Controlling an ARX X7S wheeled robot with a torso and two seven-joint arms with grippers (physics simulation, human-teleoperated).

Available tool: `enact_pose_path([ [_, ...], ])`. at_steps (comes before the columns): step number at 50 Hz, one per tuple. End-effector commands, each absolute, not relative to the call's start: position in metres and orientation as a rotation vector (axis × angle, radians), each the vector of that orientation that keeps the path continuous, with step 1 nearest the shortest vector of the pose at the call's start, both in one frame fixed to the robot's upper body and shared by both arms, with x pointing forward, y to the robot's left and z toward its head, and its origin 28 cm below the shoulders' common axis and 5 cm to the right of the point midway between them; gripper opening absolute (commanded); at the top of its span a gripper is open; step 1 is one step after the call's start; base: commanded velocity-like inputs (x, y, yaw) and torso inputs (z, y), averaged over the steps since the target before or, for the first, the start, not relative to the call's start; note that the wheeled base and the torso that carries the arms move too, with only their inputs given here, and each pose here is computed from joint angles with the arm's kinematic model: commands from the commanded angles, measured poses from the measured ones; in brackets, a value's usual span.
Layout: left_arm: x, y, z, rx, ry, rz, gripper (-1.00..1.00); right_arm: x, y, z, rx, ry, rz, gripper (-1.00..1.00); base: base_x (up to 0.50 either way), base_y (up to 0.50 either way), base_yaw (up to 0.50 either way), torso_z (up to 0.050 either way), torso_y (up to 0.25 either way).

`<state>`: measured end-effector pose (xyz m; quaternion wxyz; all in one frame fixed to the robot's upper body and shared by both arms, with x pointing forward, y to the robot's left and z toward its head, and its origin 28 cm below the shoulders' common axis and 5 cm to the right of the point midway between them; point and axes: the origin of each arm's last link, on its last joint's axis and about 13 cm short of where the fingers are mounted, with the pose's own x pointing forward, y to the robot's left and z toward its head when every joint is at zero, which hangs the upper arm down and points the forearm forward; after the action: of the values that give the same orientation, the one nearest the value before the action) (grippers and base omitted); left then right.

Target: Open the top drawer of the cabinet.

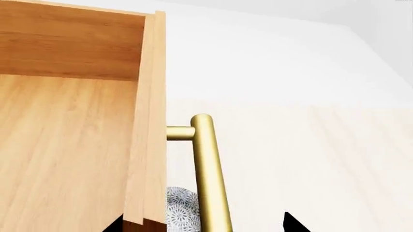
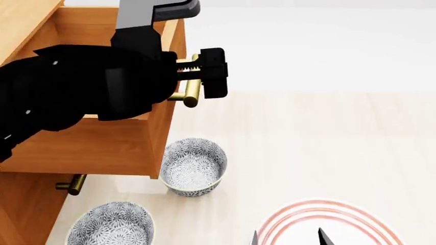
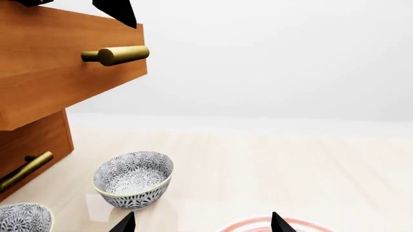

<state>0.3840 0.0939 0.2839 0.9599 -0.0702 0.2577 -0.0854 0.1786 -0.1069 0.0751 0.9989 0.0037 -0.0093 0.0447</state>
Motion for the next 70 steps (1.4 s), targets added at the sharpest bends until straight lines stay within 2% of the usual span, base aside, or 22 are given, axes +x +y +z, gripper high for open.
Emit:
enact_pose_path([
  [1, 0.317, 0.028, 0.287, -0.276, 0.741, -0.653, 1.00, 0.177, -0.107, 0.077, -0.002, -0.021, 0.090, 1.00, 0.00, 0.00, 0.00, 0.000, 0.000],
  [21, 0.311, 0.025, 0.297, -0.234, 0.700, -0.661, 1.00, 0.173, -0.107, 0.079, -0.004, -0.029, 0.090, 1.00, 0.00, 0.00, 0.00, 0.000, 0.000],
  [46, 0.322, 0.035, 0.337, -0.177, 0.562, -0.585, 1.00, 0.174, -0.108, 0.081, -0.013, -0.028, 0.084, 1.00, 0.00, 0.00, -0.01, 0.000, 0.002],
  [70, 0.316, 0.040, 0.384, -0.138, 0.442, -0.554, 1.00, 0.172, -0.110, 0.087, -0.024, -0.041, 0.072, 1.00, 0.00, 0.00, -0.01, 0.002, 0.006],
])
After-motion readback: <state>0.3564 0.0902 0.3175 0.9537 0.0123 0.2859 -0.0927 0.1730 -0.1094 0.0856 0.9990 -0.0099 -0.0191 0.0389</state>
